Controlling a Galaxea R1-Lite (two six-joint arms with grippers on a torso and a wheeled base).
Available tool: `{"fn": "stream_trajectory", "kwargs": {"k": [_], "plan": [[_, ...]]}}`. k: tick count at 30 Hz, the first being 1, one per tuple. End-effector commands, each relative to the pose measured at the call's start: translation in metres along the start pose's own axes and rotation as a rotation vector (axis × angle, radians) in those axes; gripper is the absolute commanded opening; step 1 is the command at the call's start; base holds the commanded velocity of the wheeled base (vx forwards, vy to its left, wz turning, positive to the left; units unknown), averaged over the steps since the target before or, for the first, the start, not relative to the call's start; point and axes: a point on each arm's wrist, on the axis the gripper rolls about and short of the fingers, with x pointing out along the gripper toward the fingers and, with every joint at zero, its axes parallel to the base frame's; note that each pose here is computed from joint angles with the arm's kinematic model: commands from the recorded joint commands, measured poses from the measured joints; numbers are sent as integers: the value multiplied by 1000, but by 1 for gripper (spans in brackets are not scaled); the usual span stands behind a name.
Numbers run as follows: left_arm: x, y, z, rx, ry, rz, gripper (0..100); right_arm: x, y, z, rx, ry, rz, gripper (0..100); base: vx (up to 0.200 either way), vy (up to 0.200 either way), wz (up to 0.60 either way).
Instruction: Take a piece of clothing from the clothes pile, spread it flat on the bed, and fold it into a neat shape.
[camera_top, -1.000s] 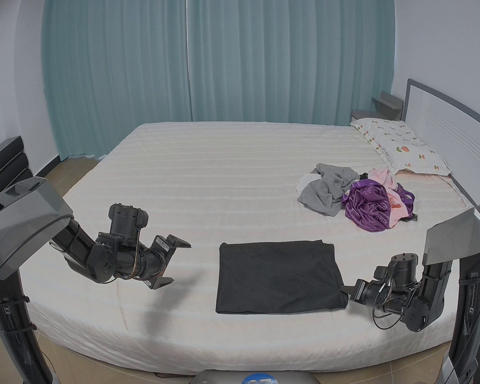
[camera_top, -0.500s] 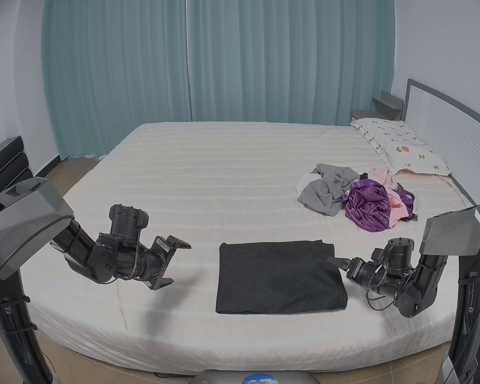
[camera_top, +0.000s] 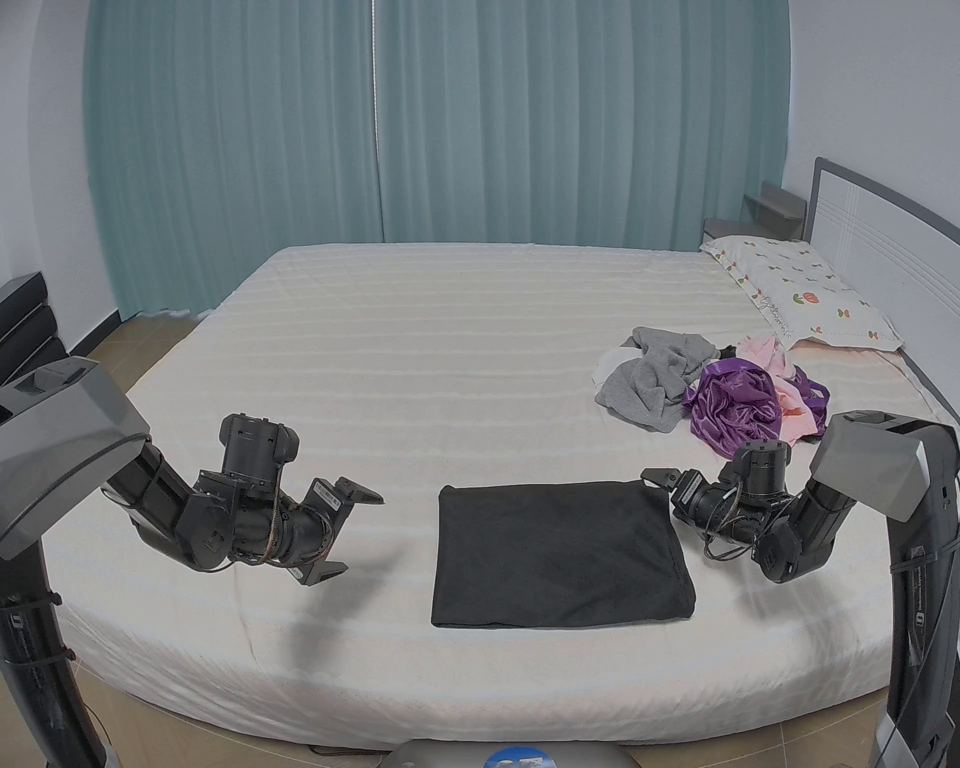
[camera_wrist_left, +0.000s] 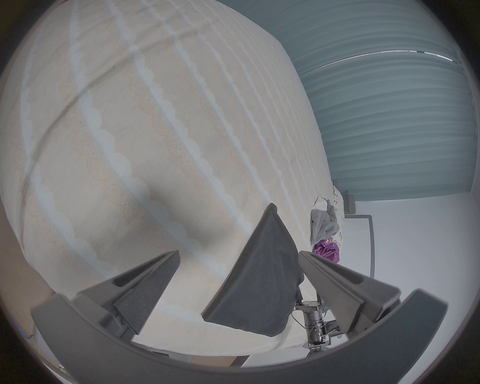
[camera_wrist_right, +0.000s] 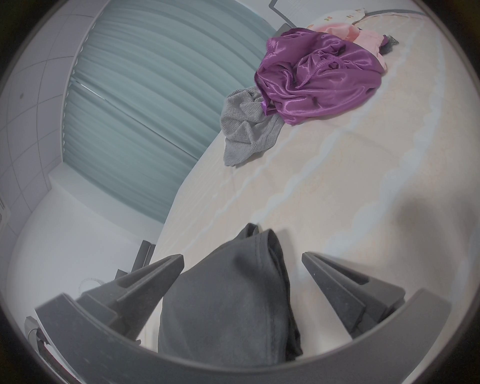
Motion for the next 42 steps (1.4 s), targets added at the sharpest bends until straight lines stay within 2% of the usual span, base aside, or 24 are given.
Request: {"fn": "stream_trajectory", "kwargs": {"k": [1,8,9,16,20,35,36,40,42], "plan": [[1,1,-1,1,3,5,100,10,-9,-2,9,3,-8,100,0,0,0],[1,1,-1,0,3,5,100,19,-8,0,40,-9,3,100,0,0,0],[1,1,-1,0,3,5,100,20,-7,1,40,-13,8,0,0,0,0],[1,1,-1,1,1,6,100,26,-9,4,39,-31,10,0,0,0,0],[2,1,-2,2,3,7,100,27,-12,13,43,-73,-3,0,0,0,0],[2,1,-2,4,3,7,100,30,-16,12,47,-78,-25,0,0,0,0],[2,1,-2,4,3,7,100,30,-16,13,47,-86,-27,100,0,0,0],[2,1,-2,4,3,7,100,28,-16,13,48,-90,-25,100,0,0,0],[2,1,-2,4,4,7,100,21,-12,18,79,-103,-19,100,0,0,0]]}}
